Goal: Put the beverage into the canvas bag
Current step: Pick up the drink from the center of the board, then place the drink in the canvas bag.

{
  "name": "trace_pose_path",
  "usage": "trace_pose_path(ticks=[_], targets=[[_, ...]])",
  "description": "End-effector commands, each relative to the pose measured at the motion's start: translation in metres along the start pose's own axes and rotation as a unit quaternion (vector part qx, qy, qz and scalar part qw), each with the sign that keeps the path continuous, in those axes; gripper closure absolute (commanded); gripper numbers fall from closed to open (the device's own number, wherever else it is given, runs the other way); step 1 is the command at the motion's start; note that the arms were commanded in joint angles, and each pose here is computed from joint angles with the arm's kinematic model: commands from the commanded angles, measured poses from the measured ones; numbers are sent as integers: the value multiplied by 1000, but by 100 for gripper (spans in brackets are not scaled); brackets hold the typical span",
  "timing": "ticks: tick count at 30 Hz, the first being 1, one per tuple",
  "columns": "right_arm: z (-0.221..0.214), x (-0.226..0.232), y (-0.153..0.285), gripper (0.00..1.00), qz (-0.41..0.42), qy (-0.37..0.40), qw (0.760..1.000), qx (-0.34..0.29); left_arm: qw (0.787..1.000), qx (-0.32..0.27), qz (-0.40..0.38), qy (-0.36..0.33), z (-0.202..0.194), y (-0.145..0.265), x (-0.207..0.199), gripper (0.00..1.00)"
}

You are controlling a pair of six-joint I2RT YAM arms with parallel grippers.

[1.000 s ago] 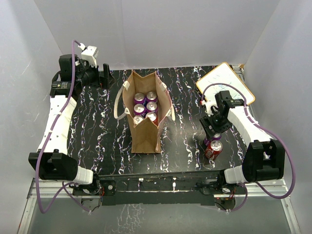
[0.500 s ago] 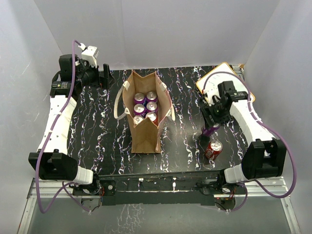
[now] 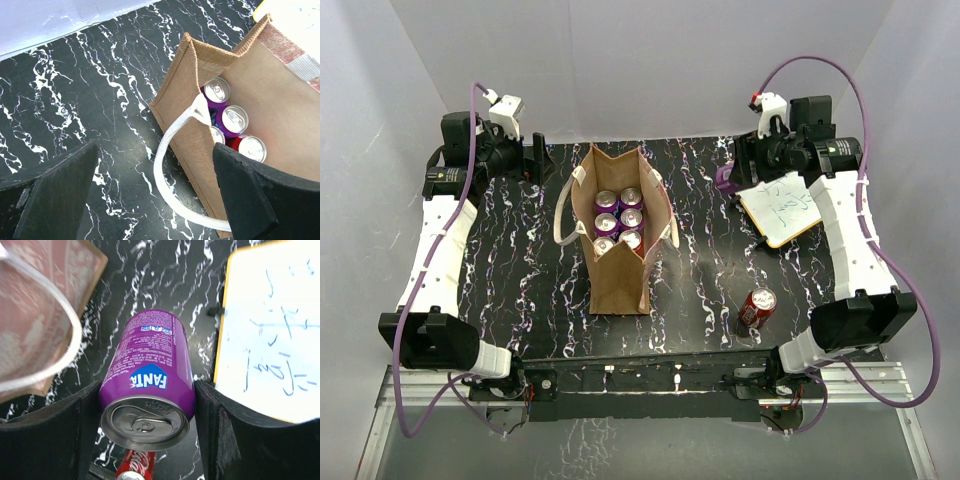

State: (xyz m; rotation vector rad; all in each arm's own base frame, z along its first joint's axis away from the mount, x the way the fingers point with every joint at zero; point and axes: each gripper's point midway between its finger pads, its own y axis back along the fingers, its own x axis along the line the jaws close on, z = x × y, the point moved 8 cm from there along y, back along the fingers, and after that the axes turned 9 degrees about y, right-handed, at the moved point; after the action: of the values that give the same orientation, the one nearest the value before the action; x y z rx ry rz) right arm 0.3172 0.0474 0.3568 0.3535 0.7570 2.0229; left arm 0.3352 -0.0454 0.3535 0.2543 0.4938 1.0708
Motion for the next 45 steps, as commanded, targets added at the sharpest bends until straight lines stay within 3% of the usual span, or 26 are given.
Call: trace_pose_path(ticks=[1, 8, 15, 19, 29, 36, 45], targets=[[74, 20, 26, 92, 24, 40, 986, -163, 1000, 3, -31, -1, -1, 1, -4, 5], [116, 80, 27, 92, 97, 114, 959, -239, 999, 11, -42, 0, -8, -1, -4, 5], [124, 152, 3, 92, 198, 187, 934, -230, 999, 11, -37, -10, -10, 4, -6, 6], [118, 176, -20, 92, 248, 204, 928, -190, 999, 9, -37, -15, -11, 8, -7, 6], [87, 190, -60, 92, 323, 257, 906, -90, 999, 5, -32, -29, -16, 20, -11, 6], [63, 196, -78, 92, 385, 291, 874, -58, 999, 5, -31, -34, -20, 25, -13, 6], [50, 206, -96, 92, 424, 289, 858, -35, 999, 7, -30, -36, -23, 25, -12, 6]])
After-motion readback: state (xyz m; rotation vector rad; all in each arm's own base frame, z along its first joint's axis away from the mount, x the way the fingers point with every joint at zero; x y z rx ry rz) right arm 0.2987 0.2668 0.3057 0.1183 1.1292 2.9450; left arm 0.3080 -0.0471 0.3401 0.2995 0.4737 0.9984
